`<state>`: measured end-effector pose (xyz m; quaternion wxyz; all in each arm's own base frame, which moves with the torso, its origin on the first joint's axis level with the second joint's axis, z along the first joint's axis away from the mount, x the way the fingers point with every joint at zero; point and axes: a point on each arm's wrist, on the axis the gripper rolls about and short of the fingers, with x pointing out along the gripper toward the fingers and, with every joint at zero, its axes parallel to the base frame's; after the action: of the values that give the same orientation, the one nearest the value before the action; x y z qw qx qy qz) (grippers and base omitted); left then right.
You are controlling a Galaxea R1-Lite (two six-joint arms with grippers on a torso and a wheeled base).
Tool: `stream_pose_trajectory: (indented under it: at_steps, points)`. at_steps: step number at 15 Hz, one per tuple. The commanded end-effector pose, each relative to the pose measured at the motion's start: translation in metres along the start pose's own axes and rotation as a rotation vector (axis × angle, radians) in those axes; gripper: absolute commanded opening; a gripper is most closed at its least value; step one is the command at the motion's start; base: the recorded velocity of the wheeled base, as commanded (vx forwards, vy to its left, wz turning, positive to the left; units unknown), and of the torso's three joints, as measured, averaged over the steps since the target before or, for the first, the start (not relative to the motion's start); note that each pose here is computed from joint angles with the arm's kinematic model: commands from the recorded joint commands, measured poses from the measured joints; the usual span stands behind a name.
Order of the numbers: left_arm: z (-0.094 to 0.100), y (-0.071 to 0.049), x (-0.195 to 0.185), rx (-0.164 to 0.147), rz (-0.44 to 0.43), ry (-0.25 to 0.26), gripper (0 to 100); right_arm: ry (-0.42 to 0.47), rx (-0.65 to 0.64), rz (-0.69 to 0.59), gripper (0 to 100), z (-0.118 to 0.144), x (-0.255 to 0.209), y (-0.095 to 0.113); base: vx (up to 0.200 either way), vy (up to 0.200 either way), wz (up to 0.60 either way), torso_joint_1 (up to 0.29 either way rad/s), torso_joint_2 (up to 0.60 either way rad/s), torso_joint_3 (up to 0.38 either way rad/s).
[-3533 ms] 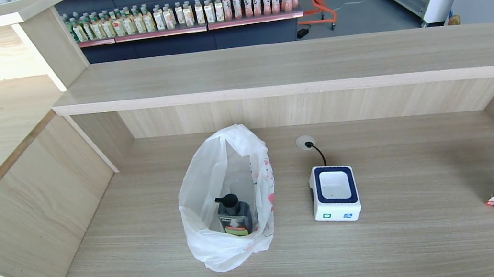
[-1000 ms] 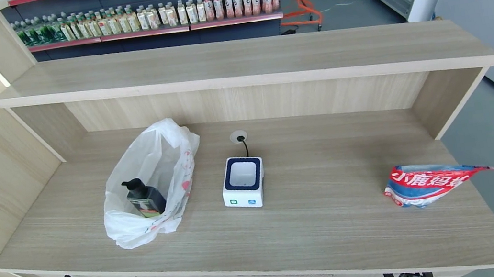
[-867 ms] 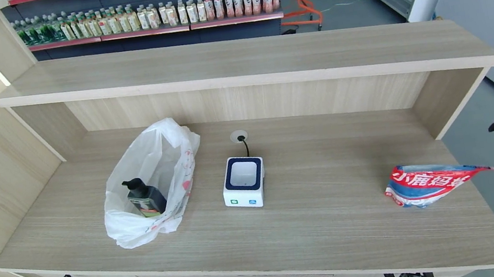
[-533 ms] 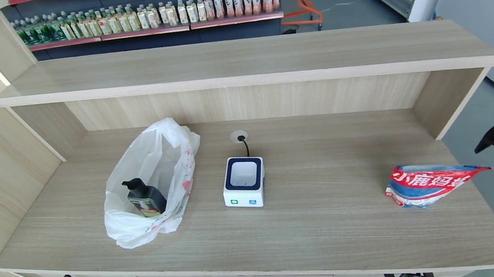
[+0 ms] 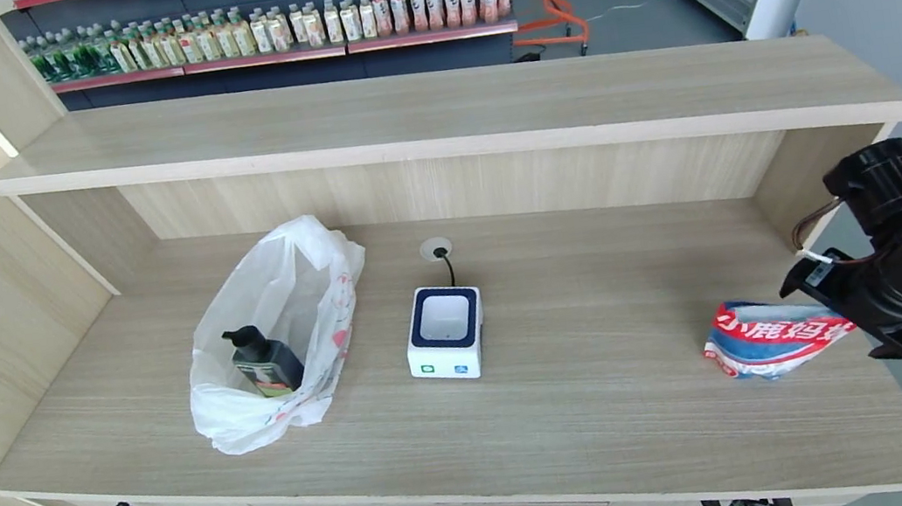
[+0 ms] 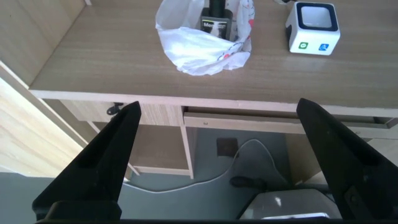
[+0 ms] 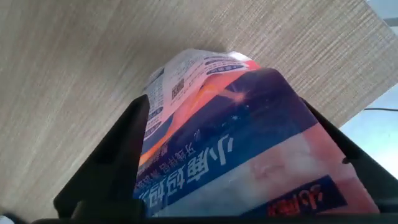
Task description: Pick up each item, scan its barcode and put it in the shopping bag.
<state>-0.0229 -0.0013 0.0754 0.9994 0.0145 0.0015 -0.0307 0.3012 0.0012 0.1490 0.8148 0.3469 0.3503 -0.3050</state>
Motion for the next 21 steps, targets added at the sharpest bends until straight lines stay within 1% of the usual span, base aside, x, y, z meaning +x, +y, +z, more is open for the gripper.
stream_pose_trajectory:
  at_steps: [1, 2, 3, 6, 8, 9, 10, 11, 12, 13, 15, 16, 17, 18, 19, 21]
  points:
    - [0.000, 0.000, 0.000, 0.000, 0.000, 0.001, 100, 0.049, -0.040, -0.051, 0, -0.014, 0.025, 0.003, 0.000, 0.000, 0.00, 0.000, 0.00, 0.000]
    - [0.000, 0.000, 0.000, 0.000, 0.000, 0.001, 100, 0.052, -0.046, -0.055, 0, -0.014, 0.027, 0.004, 0.000, 0.000, 0.00, 0.000, 0.00, 0.000]
    - [0.000, 0.000, 0.000, 0.000, 0.000, 0.001, 100, 0.050, -0.082, -0.045, 0, -0.017, 0.032, 0.009, 0.000, 0.000, 0.00, 0.000, 0.00, 0.000]
    - [0.000, 0.000, 0.000, 0.000, 0.000, 0.001, 100, 0.002, -0.152, 0.008, 0, -0.018, 0.039, 0.016, 0.000, 0.000, 0.00, 0.000, 0.00, 0.000]
    - [0.000, 0.000, 0.000, 0.000, 0.000, 0.002, 100, -0.009, -0.294, 0.009, 0, -0.019, 0.036, 0.012, 0.000, 0.000, 0.00, 0.000, 0.00, 0.000]
    - [0.000, 0.000, 0.000, 0.000, 0.000, 0.001, 100, -0.054, -0.344, 0.054, 0, -0.013, 0.023, 0.014, 0.000, 0.000, 0.00, 0.000, 0.00, 0.000]
    - [0.000, 0.000, 0.000, 0.000, 0.000, 0.001, 100, -0.111, -0.391, 0.154, 0, -0.004, 0.003, 0.018, 0.000, 0.000, 0.00, 0.000, 0.00, 0.000]
    - [0.000, 0.000, 0.000, 0.000, 0.000, 0.001, 100, -0.127, -0.435, 0.228, 0, -0.001, -0.006, 0.018, 0.000, 0.000, 0.00, 0.000, 0.00, 0.000]
    - [0.000, 0.000, 0.000, 0.000, 0.000, 0.001, 100, -0.179, -0.603, 0.514, 0, 0.013, -0.032, 0.008, 0.000, 0.000, 0.00, 0.000, 0.00, 0.000]
    - [0.000, 0.000, 0.000, 0.000, 0.000, 0.001, 100, -0.172, -0.737, 0.710, 0, 0.018, -0.042, -0.009, 0.000, 0.000, 0.00, 0.000, 0.00, 0.000]
    - [0.000, 0.000, 0.000, 0.000, 0.000, 0.001, 100, -0.140, -0.946, 1.004, 0, 0.025, -0.052, -0.038, 0.000, 0.000, 0.00, 0.000, 0.00, 0.000]
    - [0.000, 0.000, 0.000, 0.000, 0.000, 0.001, 100, -0.134, -1.018, 1.157, 0, 0.022, -0.062, -0.044, 0.000, 0.000, 0.00, 0.000, 0.00, 0.000]
    - [0.000, 0.000, 0.000, 0.000, 0.000, 0.001, 100, -0.122, -1.039, 1.276, 0, 0.022, -0.073, -0.041, 0.000, 0.000, 0.00, 0.000, 0.00, 0.000]
    - [0.000, 0.000, 0.000, 0.000, 0.000, 0.001, 100, -0.105, -1.061, 1.355, 0, 0.018, -0.081, -0.034, 0.000, 0.000, 0.00, 0.000, 0.00, 0.000]
    - [0.000, 0.000, 0.000, 0.000, 0.000, 0.001, 100, -0.079, -1.083, 1.427, 0, 0.008, -0.093, -0.025, 0.000, 0.000, 0.00, 0.000, 0.00, 0.000]
    - [0.000, 0.000, 0.000, 0.000, 0.000, 0.001, 100, 0.003, -1.070, 1.524, 0, -0.006, -0.110, -0.015, 0.000, 0.000, 0.00, 0.000, 0.00, 0.000]
